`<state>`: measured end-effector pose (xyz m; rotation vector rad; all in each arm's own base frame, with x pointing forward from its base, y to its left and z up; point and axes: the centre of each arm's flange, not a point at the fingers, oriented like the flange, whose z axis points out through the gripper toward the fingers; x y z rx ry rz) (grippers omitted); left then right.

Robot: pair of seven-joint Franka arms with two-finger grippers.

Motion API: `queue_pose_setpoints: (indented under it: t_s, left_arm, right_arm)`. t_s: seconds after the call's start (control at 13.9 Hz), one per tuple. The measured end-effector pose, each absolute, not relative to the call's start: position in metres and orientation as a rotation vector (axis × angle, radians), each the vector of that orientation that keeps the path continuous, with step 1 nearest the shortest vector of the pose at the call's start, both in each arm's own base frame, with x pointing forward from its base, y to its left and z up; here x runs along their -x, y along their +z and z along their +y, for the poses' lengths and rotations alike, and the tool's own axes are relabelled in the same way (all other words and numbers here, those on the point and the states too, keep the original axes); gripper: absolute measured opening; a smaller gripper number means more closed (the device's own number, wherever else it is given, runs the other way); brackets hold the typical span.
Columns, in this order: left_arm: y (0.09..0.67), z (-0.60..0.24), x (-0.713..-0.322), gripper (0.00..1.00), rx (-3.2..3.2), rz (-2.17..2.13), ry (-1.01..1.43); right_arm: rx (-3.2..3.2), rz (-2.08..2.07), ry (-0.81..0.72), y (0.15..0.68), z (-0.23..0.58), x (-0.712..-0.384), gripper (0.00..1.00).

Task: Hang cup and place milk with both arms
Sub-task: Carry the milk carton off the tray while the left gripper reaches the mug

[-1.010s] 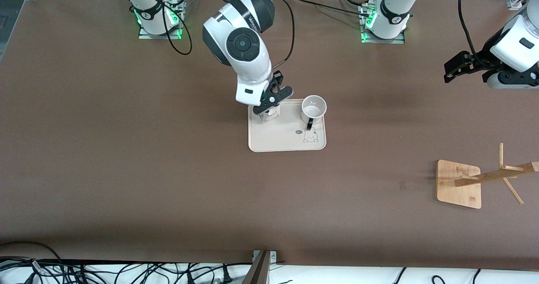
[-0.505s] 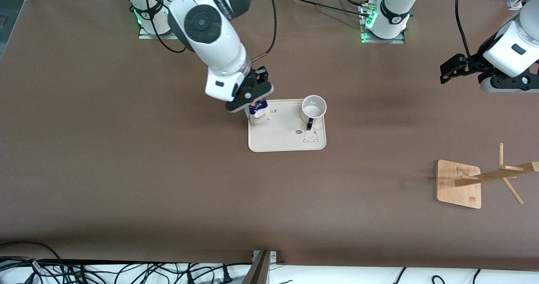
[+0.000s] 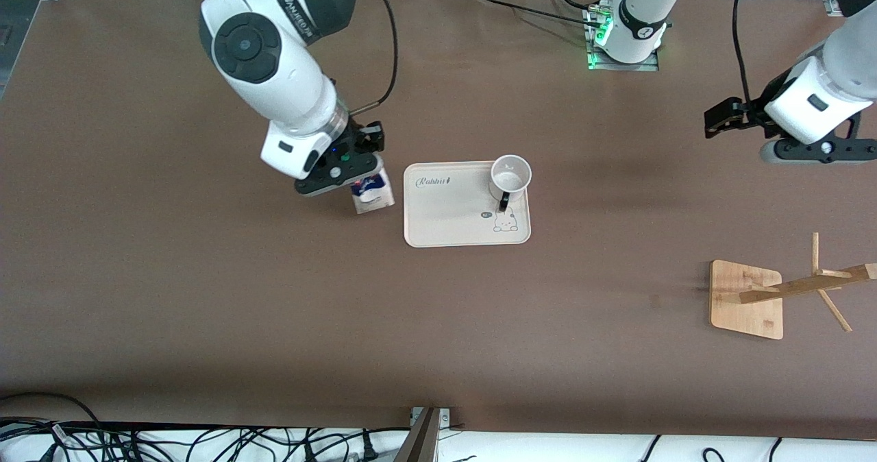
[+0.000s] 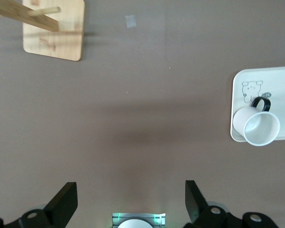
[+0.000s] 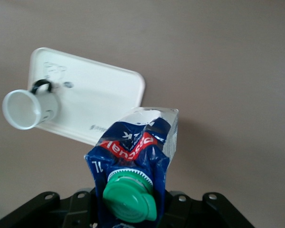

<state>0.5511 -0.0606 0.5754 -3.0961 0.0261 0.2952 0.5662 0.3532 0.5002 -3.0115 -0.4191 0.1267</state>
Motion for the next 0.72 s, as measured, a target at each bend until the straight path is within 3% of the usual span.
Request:
queue_pose_setpoints:
  t_s: [0.29,0.72]
  left_arm:
    - [0.540,-0.126,-0.558,1.00,3.081,0.174,0.354]
    - [0.438,-0.295,-0.559,1.00,3.078,-0.045,0.267]
  right_arm:
    - [3.105,-0.229,0.177,0.495,0.307,-0.585,0.30]
    - [3.106,-0.064,0.169,0.522,0.229,-0.601,0.31]
